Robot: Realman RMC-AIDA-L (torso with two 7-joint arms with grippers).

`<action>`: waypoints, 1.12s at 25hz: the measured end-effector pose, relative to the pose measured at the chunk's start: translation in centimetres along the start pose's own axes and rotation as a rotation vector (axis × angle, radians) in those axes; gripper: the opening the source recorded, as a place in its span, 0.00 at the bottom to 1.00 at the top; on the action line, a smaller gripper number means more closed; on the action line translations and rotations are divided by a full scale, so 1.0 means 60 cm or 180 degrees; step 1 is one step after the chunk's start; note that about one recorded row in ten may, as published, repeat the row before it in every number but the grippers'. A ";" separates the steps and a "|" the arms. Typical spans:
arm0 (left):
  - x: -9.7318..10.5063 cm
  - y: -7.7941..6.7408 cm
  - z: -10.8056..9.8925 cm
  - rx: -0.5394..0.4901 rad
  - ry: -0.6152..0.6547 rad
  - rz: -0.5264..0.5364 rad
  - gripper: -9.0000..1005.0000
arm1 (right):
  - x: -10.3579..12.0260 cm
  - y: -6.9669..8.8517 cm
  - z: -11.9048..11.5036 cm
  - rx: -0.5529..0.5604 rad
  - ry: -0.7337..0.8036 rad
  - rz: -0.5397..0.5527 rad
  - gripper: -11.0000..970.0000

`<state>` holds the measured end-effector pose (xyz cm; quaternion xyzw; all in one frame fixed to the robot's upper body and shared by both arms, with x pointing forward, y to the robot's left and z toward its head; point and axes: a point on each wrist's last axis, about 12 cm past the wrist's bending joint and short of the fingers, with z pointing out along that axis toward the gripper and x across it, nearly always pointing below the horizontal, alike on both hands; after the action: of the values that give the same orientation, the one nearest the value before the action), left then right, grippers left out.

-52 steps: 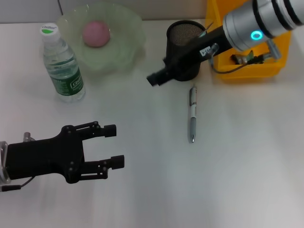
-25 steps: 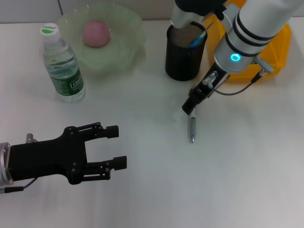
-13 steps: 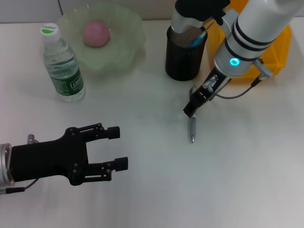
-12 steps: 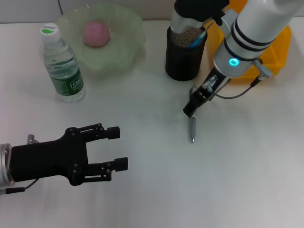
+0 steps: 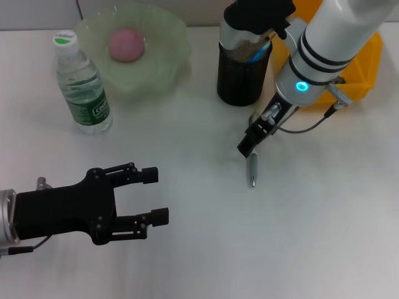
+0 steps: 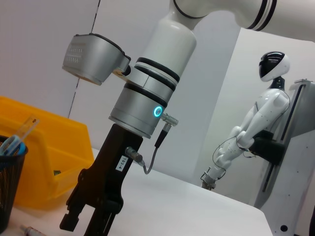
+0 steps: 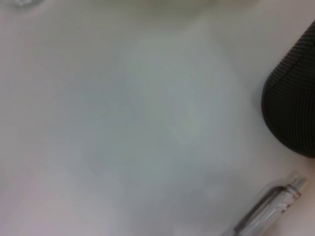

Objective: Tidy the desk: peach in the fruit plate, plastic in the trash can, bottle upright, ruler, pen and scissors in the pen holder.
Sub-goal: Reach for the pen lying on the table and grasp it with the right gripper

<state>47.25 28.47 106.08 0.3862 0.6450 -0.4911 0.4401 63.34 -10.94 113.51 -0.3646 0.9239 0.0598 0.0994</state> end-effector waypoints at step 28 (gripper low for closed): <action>0.002 -0.001 0.000 0.0001 0.0010 -0.0009 0.80 | 0.003 0.007 0.013 0.0022 0.0072 -0.0101 0.76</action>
<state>47.16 28.47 106.01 0.3862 0.6461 -0.4912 0.4383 63.03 -10.61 112.71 -0.3795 0.9193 0.0509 0.0912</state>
